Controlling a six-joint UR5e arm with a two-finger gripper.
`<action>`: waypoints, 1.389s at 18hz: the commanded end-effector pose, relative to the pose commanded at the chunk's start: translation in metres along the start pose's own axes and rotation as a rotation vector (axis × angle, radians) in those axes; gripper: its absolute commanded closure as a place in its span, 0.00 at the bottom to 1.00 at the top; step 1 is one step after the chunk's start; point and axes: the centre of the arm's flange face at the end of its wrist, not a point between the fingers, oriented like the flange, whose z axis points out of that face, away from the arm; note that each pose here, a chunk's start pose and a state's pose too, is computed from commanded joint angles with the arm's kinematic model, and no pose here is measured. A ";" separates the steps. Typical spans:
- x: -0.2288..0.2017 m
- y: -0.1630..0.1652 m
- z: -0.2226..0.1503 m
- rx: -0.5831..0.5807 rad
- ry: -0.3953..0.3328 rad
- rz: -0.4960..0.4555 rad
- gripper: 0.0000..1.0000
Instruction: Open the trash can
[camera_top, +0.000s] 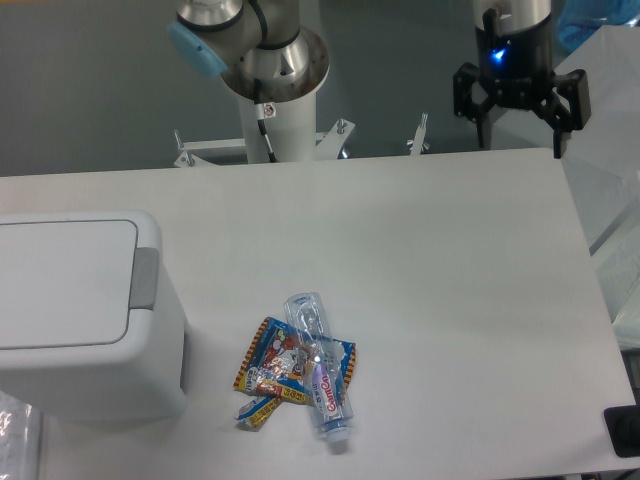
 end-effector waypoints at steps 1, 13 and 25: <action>0.000 0.000 0.000 0.001 0.000 0.000 0.00; 0.004 -0.023 0.004 0.080 0.015 -0.182 0.00; 0.027 -0.122 0.005 0.239 0.032 -0.515 0.00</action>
